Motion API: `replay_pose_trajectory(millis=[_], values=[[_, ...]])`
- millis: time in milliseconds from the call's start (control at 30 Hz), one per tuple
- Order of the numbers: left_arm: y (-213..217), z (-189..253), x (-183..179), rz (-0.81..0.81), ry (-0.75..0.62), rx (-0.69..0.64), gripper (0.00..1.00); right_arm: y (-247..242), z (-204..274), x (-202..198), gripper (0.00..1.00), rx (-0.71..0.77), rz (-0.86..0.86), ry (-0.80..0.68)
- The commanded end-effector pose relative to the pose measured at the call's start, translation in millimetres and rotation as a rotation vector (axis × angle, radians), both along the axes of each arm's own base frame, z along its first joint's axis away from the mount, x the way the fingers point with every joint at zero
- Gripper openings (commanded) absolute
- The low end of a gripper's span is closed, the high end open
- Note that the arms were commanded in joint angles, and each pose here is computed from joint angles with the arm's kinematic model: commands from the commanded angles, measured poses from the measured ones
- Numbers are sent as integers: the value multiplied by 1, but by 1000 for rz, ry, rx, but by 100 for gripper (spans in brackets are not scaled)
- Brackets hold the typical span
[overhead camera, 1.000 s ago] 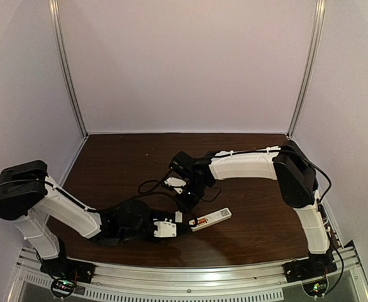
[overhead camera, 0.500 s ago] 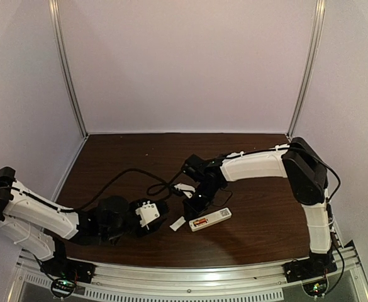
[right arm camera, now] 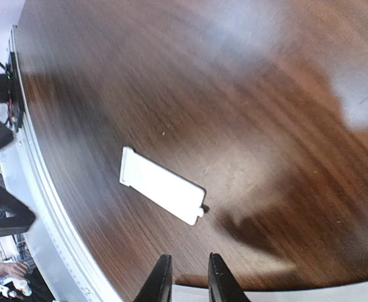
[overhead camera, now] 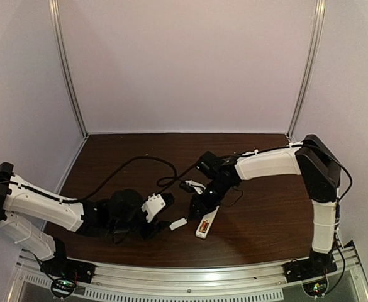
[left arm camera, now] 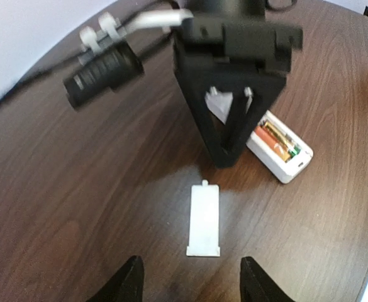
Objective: Load the batteries into the remote control
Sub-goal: Adjust the battery cover at the center of the board.
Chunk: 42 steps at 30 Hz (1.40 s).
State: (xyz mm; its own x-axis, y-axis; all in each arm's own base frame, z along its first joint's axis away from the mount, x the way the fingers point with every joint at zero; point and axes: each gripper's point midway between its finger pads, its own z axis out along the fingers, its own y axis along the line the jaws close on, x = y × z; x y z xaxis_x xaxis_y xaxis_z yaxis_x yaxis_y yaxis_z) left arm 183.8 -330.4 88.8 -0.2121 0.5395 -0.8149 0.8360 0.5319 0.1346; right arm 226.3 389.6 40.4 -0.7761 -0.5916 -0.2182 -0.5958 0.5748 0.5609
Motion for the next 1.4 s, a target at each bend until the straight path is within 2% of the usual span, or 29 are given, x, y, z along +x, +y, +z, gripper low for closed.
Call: replay_pose_trajectory(millis=[0,500,667,1100,1367], values=[[3,-31,-9,-3,118,75,52,1,33,24,24,99,-72,-52],[-9,-69,-6,2,176,138,57,-29,63,63,28,175,-202,-116],[-10,-81,-4,-7,212,150,55,-43,74,72,29,193,-242,-138],[3,-101,-2,0,266,215,34,-55,81,80,29,204,-257,-146],[-7,-72,2,-21,219,152,23,-53,84,79,35,224,-253,-145]])
